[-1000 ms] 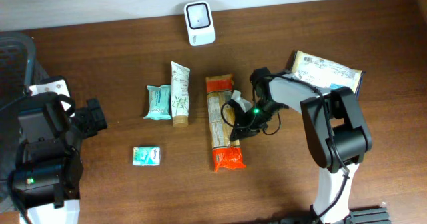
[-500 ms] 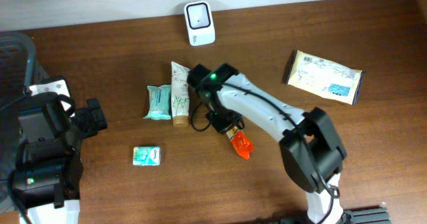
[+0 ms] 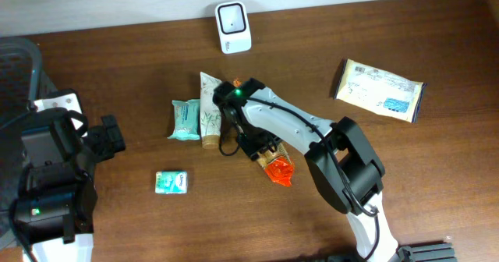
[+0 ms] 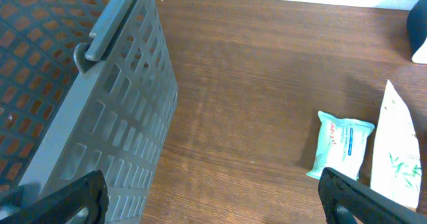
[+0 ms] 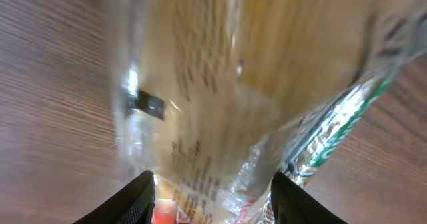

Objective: Scan the item barcode

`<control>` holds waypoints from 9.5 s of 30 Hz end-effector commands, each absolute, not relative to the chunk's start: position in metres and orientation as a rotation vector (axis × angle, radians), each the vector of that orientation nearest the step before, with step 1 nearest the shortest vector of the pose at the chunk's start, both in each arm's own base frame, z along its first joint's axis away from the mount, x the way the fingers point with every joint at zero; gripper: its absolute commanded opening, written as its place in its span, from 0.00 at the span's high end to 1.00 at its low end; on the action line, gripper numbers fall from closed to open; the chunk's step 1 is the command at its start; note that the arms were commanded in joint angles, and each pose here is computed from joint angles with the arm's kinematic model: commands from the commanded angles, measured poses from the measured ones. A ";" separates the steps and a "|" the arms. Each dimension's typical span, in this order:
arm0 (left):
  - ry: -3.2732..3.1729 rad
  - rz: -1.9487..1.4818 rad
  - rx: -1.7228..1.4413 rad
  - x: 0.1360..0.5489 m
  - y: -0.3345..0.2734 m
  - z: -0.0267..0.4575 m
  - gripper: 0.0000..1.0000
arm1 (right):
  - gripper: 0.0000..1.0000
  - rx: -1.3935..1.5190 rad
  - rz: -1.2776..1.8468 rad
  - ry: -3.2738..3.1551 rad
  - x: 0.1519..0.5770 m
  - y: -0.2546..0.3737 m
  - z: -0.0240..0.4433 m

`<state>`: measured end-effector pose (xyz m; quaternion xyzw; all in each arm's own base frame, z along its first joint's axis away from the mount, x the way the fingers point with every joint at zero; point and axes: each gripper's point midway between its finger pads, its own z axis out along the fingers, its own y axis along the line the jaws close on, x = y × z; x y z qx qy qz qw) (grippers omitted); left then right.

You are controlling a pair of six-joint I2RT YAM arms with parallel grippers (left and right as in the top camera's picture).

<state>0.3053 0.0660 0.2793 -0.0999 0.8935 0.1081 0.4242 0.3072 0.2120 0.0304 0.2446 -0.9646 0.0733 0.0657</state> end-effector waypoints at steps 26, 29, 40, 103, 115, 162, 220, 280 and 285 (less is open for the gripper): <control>2.214 0.278 -0.272 0.304 0.069 0.287 0.01 | 0.96 0.718 -0.658 -2.821 0.304 0.208 0.017; 2.214 0.279 -0.272 0.304 0.069 0.286 0.01 | 0.96 0.706 -0.794 -2.841 0.317 0.217 0.040; 2.214 0.278 -0.272 0.304 0.069 0.287 0.01 | 0.96 1.084 -1.916 -2.706 0.321 0.232 0.277; 2.214 0.278 -0.272 0.304 0.069 0.287 0.01 | 0.96 0.733 0.707 -3.795 0.492 0.171 0.274; 2.214 0.279 -0.272 0.304 0.069 0.286 0.01 | 0.96 -0.431 -0.145 -3.182 0.396 -0.048 0.124; 2.214 0.279 -0.272 0.304 0.069 0.286 0.01 | 0.45 0.428 -0.561 -3.175 0.411 0.300 0.018; 2.215 0.279 -0.272 0.304 0.069 0.286 0.01 | 0.96 0.576 1.326 -3.162 0.440 0.175 0.075; 2.215 0.278 -0.272 0.304 0.069 0.286 0.01 | 0.96 0.403 0.025 -3.210 0.454 0.125 0.072; 2.215 0.279 -0.272 0.304 0.069 0.286 0.01 | 0.96 0.283 1.546 -3.174 0.457 0.115 0.114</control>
